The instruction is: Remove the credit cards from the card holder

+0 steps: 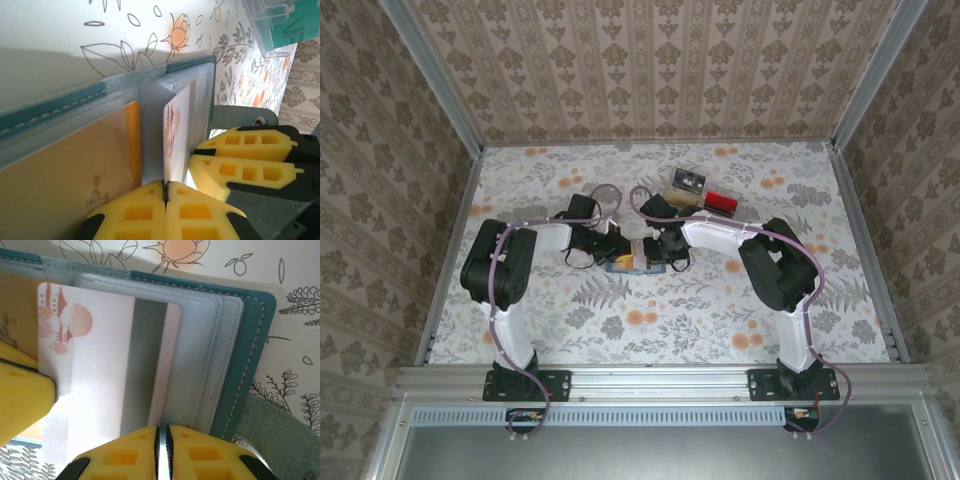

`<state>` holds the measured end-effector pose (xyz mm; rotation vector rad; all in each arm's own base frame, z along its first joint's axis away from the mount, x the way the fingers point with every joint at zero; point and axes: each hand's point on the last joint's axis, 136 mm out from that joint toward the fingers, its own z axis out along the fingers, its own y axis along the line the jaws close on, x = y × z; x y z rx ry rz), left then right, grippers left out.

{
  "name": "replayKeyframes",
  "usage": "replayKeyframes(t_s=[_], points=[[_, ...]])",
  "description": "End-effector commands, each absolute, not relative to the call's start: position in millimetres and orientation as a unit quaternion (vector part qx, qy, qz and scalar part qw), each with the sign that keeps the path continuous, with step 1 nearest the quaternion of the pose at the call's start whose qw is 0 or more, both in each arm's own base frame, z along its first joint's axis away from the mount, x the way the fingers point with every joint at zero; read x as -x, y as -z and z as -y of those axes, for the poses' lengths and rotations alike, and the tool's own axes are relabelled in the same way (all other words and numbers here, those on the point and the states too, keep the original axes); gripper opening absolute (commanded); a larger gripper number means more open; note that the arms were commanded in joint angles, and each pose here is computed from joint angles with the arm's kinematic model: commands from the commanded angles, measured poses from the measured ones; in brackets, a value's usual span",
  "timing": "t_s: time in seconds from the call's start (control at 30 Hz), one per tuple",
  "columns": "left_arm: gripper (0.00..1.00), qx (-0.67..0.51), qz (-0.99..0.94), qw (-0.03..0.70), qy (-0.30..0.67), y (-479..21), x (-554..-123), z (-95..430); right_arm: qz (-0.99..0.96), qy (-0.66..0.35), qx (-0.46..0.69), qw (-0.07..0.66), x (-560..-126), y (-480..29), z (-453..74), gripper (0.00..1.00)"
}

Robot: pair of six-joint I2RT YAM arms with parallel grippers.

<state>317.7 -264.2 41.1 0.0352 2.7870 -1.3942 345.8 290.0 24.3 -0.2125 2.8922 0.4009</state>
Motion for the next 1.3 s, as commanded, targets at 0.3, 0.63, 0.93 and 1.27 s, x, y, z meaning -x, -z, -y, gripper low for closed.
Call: replayKeyframes(t_s=[0.3,0.63,0.93,1.27], points=[[0.0,-0.011,-0.913,0.054,0.403,-75.9,-308.7,213.4,-0.969,-0.208,0.065,0.115,-342.7,-53.6,-298.3,0.25],[0.0,-0.001,-0.887,0.147,0.437,-158.3,-312.3,201.8,-0.901,-0.381,0.016,0.208,-346.3,-153.0,-321.9,0.61],[0.0,0.024,-0.82,0.164,0.548,-232.0,-312.6,226.1,-0.808,-0.542,-0.049,0.227,-342.4,-217.9,-330.5,0.74],[0.0,0.028,-0.786,0.172,0.593,-279.9,-305.4,229.0,-0.723,-0.65,-0.085,0.219,-354.3,-272.7,-326.5,0.66]])
